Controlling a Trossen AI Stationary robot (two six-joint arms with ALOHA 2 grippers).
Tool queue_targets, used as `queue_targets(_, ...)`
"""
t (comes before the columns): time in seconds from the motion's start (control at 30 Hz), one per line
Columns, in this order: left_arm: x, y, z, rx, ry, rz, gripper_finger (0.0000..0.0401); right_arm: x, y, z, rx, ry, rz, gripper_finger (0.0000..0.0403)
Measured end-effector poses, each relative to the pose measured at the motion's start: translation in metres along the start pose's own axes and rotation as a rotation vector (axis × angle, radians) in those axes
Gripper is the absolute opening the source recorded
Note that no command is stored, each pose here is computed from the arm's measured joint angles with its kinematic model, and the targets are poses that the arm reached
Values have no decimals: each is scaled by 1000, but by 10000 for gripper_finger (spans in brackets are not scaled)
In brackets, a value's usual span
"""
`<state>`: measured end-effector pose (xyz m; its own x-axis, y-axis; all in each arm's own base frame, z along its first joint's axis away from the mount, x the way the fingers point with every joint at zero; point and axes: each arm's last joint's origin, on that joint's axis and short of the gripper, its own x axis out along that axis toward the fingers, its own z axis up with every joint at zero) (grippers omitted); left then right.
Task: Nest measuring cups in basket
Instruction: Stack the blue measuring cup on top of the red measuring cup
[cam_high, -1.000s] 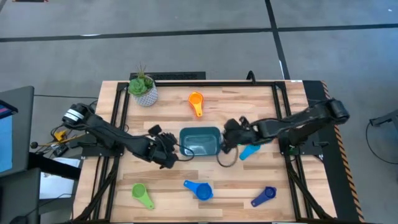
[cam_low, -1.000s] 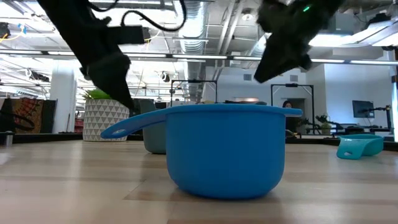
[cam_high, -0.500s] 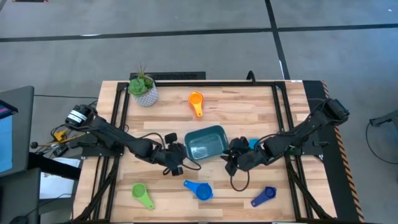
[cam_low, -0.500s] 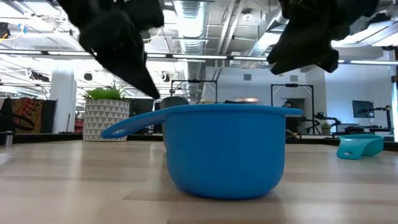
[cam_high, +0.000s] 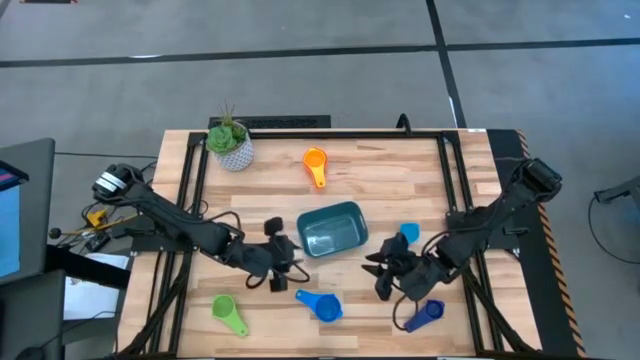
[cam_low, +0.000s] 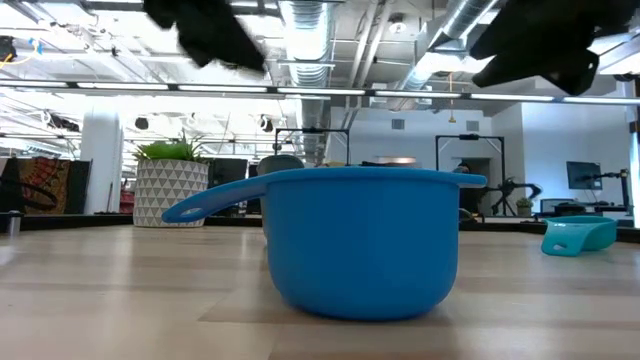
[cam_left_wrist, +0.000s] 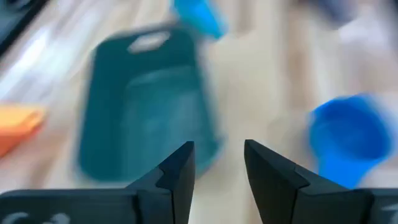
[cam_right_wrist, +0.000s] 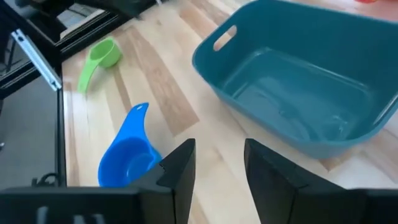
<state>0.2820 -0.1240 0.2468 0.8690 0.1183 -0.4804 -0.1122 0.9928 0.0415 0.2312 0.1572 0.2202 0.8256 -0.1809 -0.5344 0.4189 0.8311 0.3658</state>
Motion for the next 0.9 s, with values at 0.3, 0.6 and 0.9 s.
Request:
queue_targets(0.3, 34, -23, -2, 22, -101, -272, 128, -6, 4, -7, -31, 26, 25, 152)
queue_targets(0.6, 71, -33, -4, 2, -34, -379, 128, -7, 1, -11, -70, 49, 2, 149)
queue_targets(0.9, 103, -48, 6, 137, 209, -378, 128, -6, -3, -11, -90, 70, -21, 145)
